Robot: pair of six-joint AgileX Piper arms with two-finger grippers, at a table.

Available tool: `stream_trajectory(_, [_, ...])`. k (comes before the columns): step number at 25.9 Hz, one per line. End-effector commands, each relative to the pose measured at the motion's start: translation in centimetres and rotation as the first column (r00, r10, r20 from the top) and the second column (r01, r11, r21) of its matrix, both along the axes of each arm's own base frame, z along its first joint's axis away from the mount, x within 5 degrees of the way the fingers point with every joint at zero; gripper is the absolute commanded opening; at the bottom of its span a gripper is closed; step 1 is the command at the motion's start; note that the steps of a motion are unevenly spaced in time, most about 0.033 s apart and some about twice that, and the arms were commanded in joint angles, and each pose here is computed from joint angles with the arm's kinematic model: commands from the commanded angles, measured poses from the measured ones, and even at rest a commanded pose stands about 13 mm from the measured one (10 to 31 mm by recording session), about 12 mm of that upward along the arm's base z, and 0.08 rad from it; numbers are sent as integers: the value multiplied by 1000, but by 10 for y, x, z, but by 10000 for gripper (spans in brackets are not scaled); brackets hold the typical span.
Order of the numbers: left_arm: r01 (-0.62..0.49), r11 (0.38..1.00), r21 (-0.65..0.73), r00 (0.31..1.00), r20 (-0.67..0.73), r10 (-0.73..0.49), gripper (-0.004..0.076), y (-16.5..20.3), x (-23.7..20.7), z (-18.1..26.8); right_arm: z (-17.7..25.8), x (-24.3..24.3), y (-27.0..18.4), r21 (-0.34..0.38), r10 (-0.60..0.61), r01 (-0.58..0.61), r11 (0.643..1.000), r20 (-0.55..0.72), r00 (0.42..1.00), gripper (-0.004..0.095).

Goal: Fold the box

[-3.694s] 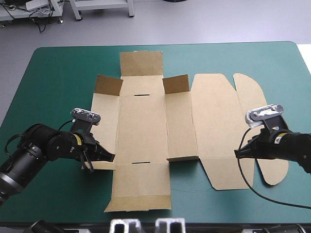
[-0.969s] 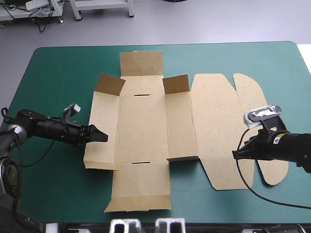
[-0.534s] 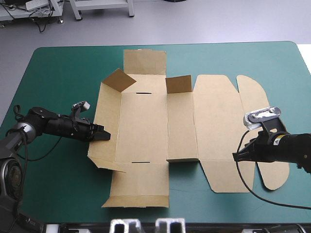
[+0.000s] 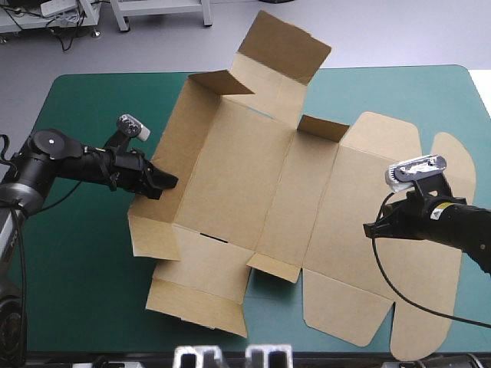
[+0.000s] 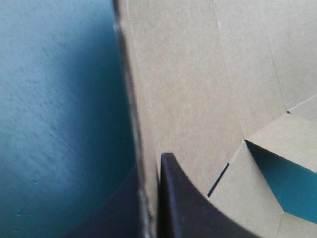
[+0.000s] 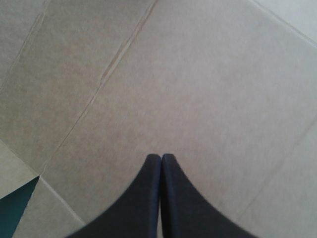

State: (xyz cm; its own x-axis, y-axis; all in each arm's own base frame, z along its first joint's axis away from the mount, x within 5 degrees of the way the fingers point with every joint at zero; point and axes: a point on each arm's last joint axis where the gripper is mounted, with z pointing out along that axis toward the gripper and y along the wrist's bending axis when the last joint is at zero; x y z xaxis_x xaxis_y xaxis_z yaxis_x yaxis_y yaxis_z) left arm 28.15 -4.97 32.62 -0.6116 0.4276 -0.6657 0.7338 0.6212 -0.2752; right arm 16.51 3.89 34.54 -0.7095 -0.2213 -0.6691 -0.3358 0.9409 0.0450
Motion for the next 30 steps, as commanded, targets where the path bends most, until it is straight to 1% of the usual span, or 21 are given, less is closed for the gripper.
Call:
stream_trajectory(1, [45, 991, 128, 960, 268, -78, -9, -23, -1, 51, 16, 9, 0, 18, -11, 9, 1000, 161, 987, -18])
stream_trajectory(2, [33, 986, 161, 945, 317, -84, -9, -27, 1, 55, 18, 10, 0, 19, -17, 13, 1000, 182, 983, -18])
stream_trajectory(3, [19, 972, 235, 900, 419, -119, -9, -38, 5, 63, 20, 14, 0, 28, -27, 22, 999, 219, 975, -18])
stream_trajectory(4, [17, 965, 263, 879, 455, -140, -9, -44, 6, 65, 24, 15, 0, 34, -32, 24, 999, 240, 970, -18])
stream_trajectory(5, [28, 946, 323, 832, 517, -201, -9, -55, 6, 67, 28, 19, 0, 42, -38, 28, 999, 267, 963, -18])
stream_trajectory(6, [36, 936, 350, 808, 541, -234, -9, -61, 5, 67, 31, 20, 0, 48, -43, 31, 998, 274, 961, -18])
stream_trajectory(7, [56, 911, 408, 757, 578, -305, -9, -73, 3, 69, 38, 20, 0, 55, -47, 33, 998, 296, 954, -18])
stream_trajectory(8, [58, 898, 437, 721, 604, -341, -9, -80, 2, 70, 43, 21, 1, 59, -49, 32, 998, 308, 950, -18])
stream_trajectory(10, [33, 872, 488, 621, 674, -400, -9, -97, -1, 76, 66, 21, 1, 70, -52, 28, 997, 373, 926, -18])
stream_trajectory(12, [4, 854, 521, 540, 717, -440, -9, -109, -1, 79, 87, 21, 1, 80, -56, 24, 996, 429, 901, -18])
stream_trajectory(15, [-32, 824, 565, 455, 743, -492, -9, -120, 3, 79, 111, 25, 1, 86, -58, 18, 996, 487, 872, -18])
stream_trajectory(19, [-77, 742, 666, 331, 719, -611, -9, -138, 11, 70, 136, 37, 1, 74, -56, 19, 997, 540, 840, -18])
stream_trajectory(21, [-97, 719, 688, 292, 711, -640, -9, -144, 19, 64, 144, 45, 2, 71, -55, 20, 997, 547, 835, -18])
stream_trajectory(25, [-113, 713, 692, 254, 713, -653, -9, -152, 31, 53, 145, 79, 7, 61, -45, 17, 998, 490, 870, -19])
stream_trajectory(30, [-122, 726, 677, 231, 731, -643, -9, -156, 34, 52, 140, 117, 14, 71, -40, 10, 997, 433, 901, -19])
